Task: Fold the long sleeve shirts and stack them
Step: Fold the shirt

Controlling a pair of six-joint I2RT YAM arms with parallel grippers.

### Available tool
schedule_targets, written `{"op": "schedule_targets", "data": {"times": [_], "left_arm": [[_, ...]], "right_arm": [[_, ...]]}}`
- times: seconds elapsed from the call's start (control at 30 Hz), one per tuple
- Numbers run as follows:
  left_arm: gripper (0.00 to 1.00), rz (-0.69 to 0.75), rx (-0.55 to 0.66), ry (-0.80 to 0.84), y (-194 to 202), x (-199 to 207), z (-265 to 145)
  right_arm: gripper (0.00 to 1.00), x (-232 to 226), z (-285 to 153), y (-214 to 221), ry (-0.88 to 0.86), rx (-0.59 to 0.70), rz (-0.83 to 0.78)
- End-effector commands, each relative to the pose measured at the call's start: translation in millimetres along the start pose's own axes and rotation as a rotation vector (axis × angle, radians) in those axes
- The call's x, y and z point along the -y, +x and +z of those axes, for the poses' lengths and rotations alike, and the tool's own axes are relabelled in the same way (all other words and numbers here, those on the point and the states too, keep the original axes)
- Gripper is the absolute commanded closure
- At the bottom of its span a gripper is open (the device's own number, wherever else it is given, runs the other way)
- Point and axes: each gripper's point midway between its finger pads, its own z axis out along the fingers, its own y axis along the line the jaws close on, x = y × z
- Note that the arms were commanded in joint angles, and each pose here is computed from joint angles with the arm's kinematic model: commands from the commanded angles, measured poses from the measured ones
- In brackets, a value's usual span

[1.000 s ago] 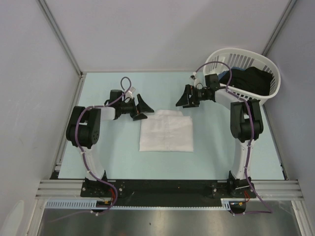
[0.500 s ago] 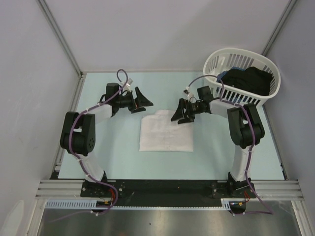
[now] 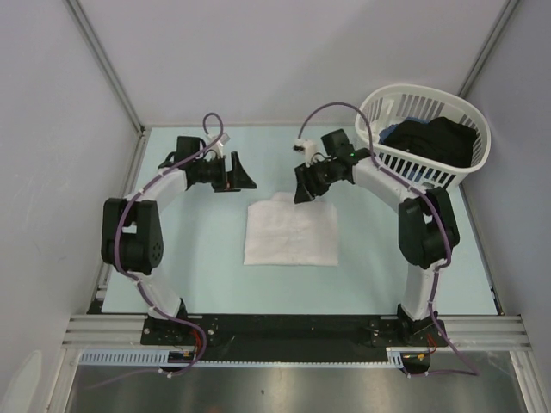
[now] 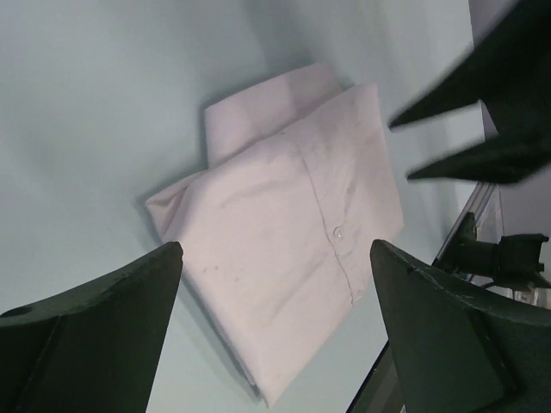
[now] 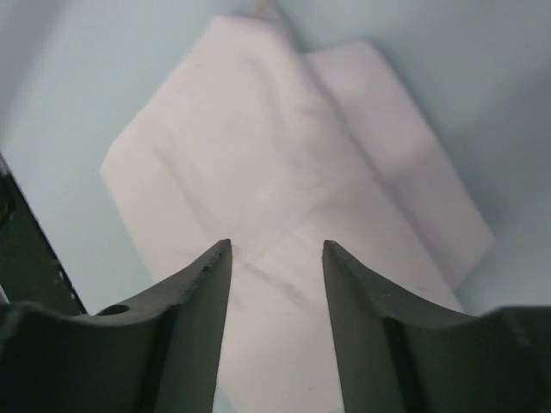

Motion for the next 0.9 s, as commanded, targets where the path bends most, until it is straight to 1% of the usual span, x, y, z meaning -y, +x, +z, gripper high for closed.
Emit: {"op": "schedule_targets", "data": {"times": [0.0,0.03,0.07,0.1,0.13,0.17,0.2,0.27,0.37,0.5,0.63,0.8,0.83,0.87], "left_arm": [[0.03,-0.023,0.104,-0.070,-14.4,-16.5,-46.2],[0.03,-0.029,0.112,-0.075,-14.2,-16.7,-49.5],[0.04,-0.064,0.143,-0.105,-17.0,-31.5,-63.8],[0.04,-0.087,0.153,-0.113,-17.4,-34.5,-68.8],[0.05,-0.103,0.162,-0.125,-17.5,-37.8,-74.3],[0.05,-0.135,0.169,-0.155,-15.9,-46.8,-82.2],[0.05,-0.146,0.172,-0.171,-14.9,-50.8,-86.5],[0.03,-0.172,0.172,-0.210,-11.2,-58.0,-98.3],[0.01,-0.190,0.162,-0.245,-4.3,-64.0,-112.0],[0.01,-0.194,0.162,-0.262,4.6,-66.4,-125.2],[0.01,-0.204,0.174,-0.275,12.7,-66.0,-137.0],[0.01,-0.201,0.179,-0.292,23.1,-64.7,-143.4],[0.01,-0.190,0.184,-0.292,24.1,-61.1,-145.3],[0.01,-0.193,0.176,-0.291,30.5,-60.6,-143.8]], "right_arm": [[0.54,-85.5,-14.0,-7.5,-0.070,-0.018,-0.372],[0.56,-109.0,-6.7,4.5,-0.107,-0.035,-0.463],[0.58,-118.2,-3.3,9.9,-0.122,-0.038,-0.503],[0.62,-128.0,3.8,12.4,-0.136,-0.025,-0.552],[0.64,-142.5,13.6,25.4,-0.163,-0.045,-0.601],[0.65,-152.0,18.9,29.1,-0.179,-0.043,-0.634],[0.66,-159.5,26.6,28.5,-0.191,-0.027,-0.666],[0.66,-177.8,47.7,44.5,-0.226,-0.056,-0.730],[0.66,-195.0,72.3,55.9,-0.256,-0.063,-0.802],[0.65,-197.1,105.5,71.0,-0.250,-0.094,-0.856],[0.64,-196.8,123.5,79.6,-0.244,-0.105,-0.889],[0.63,-174.0,151.5,90.7,-0.137,-0.123,-0.914],[0.63,-170.2,156.1,97.1,-0.130,-0.142,-0.919],[0.69,-168.8,156.5,100.0,-0.129,-0.150,-0.922]]}}
